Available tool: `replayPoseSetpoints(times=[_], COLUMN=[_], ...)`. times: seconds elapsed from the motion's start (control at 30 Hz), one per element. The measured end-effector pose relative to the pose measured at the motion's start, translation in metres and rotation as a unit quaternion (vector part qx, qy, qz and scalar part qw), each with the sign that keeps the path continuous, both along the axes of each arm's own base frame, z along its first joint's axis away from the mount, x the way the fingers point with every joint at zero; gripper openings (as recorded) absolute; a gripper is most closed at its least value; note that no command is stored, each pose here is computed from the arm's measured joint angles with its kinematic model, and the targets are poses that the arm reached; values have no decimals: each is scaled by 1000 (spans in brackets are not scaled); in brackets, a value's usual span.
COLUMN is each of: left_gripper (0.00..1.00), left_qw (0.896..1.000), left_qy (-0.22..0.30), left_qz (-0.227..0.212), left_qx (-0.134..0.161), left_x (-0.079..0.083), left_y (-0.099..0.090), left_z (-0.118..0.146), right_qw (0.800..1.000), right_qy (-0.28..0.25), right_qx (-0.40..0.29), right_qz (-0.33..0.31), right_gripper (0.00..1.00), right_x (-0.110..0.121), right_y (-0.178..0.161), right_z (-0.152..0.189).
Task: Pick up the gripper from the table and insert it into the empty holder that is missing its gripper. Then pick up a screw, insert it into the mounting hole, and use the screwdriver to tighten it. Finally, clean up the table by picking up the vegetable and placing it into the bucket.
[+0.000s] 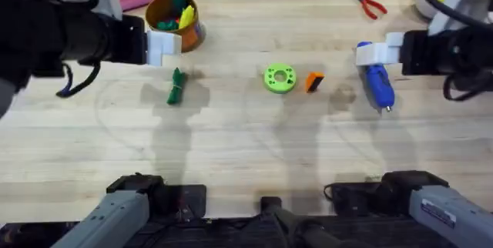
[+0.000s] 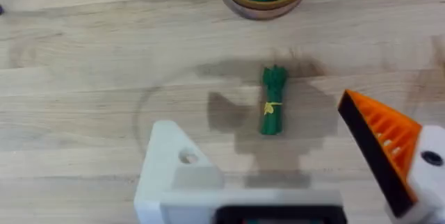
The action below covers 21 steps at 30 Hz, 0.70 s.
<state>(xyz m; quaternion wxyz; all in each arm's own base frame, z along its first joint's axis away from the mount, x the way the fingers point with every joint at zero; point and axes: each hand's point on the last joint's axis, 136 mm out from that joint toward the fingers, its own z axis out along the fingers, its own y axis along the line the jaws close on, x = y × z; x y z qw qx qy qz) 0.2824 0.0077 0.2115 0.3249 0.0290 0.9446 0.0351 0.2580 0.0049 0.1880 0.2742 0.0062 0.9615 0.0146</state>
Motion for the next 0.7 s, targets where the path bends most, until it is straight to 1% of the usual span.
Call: replayPoseSetpoints(times=[0.2, 0.43, 0.47, 0.57, 0.7], left_gripper=[985, 985, 985, 985, 985], left_qw=[999, 999, 999, 995, 984], left_qy=[33, 42, 50, 102, 173], left_qz=[0, -4, -8, -18, -24], left_qx=[0, -2, -4, -10, -21], left_x=[7, 13, 12, 8, 9], left_y=[0, -1, -3, -6, -10], left_z=[-16, -23, -27, -47, -84], right_qw=[999, 998, 998, 998, 998], right_qy=[40, 60, 60, 60, 60], right_qx=[0, 0, 0, 0, 0], right_qz=[0, 0, 0, 0, 0], right_gripper=[993, 994, 994, 994, 992], right_x=[6, 8, 8, 8, 8], right_y=[0, 0, 0, 0, 0], right_z=[-17, -27, -27, -27, -27])
